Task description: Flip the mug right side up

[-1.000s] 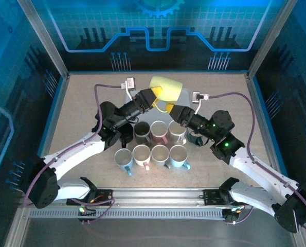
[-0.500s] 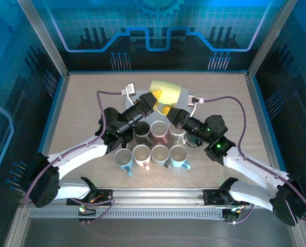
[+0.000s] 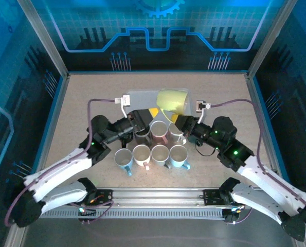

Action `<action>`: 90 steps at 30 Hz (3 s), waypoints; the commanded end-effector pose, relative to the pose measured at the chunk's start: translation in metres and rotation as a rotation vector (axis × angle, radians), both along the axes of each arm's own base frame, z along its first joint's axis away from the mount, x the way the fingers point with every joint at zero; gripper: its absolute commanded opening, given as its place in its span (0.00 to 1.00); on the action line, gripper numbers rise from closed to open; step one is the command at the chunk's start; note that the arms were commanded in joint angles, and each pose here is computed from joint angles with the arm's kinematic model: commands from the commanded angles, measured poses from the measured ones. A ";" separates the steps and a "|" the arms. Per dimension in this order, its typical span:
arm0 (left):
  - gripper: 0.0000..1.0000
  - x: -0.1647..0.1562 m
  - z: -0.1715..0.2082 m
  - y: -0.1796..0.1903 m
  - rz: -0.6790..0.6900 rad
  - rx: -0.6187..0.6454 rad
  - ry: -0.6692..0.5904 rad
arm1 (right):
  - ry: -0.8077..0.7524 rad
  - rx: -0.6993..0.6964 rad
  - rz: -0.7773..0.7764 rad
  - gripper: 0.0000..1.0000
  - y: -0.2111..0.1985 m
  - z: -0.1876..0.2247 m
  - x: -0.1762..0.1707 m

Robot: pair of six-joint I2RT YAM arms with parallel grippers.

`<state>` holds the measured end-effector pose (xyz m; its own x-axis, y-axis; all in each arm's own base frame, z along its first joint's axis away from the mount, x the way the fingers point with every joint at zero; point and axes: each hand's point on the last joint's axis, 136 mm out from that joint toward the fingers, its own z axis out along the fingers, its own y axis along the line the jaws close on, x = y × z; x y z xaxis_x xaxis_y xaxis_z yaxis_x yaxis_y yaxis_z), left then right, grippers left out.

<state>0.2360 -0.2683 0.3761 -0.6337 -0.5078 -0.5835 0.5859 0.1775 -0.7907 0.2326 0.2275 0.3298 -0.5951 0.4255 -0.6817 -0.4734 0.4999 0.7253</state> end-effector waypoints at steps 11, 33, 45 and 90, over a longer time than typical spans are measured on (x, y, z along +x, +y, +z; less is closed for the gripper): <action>0.99 -0.039 -0.044 0.070 0.178 0.577 -0.198 | 0.183 -0.836 -0.106 0.00 -0.137 -0.052 -0.082; 0.99 -0.040 -0.057 0.069 0.167 0.646 -0.281 | 0.581 -1.169 -0.134 0.00 -0.150 -0.162 -0.101; 0.99 -0.042 -0.060 0.067 0.147 0.652 -0.288 | 0.612 -1.240 -0.178 0.00 -0.133 -0.206 -0.103; 0.99 -0.037 -0.064 0.068 0.165 0.673 -0.285 | 0.672 -1.168 -0.123 0.50 -0.131 -0.213 -0.126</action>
<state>0.1975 -0.2001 0.3183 -0.3750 -0.0867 -0.9230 0.6700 0.6627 -0.3345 0.1148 0.1037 0.0979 -0.9518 -0.1274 -0.2791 -0.1064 0.9903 -0.0892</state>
